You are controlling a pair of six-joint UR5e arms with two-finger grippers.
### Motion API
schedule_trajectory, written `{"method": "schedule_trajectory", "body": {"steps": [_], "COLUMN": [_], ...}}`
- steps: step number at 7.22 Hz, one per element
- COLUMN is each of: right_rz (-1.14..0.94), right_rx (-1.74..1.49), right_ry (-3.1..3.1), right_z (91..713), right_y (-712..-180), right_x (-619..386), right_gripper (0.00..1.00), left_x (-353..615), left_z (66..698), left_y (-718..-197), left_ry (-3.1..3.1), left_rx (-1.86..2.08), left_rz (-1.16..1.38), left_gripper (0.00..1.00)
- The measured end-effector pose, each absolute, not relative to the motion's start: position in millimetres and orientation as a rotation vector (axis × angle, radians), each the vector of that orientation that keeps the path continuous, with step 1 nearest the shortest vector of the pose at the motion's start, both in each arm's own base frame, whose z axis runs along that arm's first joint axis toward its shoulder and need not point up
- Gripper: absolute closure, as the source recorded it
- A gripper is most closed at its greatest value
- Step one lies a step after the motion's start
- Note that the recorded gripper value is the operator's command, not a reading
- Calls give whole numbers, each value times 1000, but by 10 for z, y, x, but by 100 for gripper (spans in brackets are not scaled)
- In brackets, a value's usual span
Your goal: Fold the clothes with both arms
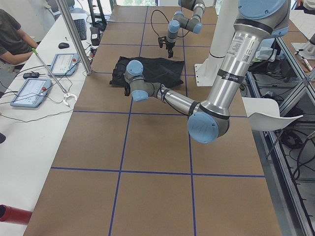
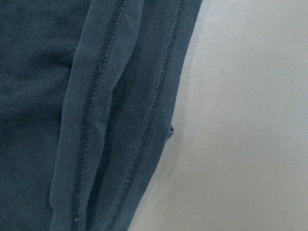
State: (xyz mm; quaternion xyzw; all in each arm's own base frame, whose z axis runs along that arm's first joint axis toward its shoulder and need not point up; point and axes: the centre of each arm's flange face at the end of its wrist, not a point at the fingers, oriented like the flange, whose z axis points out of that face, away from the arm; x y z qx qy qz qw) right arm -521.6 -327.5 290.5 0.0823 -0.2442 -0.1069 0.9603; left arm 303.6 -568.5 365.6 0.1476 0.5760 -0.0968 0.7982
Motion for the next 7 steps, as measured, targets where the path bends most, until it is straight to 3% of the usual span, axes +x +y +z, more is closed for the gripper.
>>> {"method": "schedule_trajectory", "body": {"steps": [3,7], "right_rz": [-268,-290], "right_rx": [161,140], "right_ry": [-552,-541], "right_z": [2618,2679], "right_y": [-2964,-2878], "right_x": [-5422,-5540], "right_gripper": [0,0], "left_x": [3041,3043], "left_z": [3676,3669], "left_y": [-5687,-5686], "left_ry": [1235,1237], "left_rx": [315,313], "left_rz": [-205,-203], "left_gripper": [0,0]}}
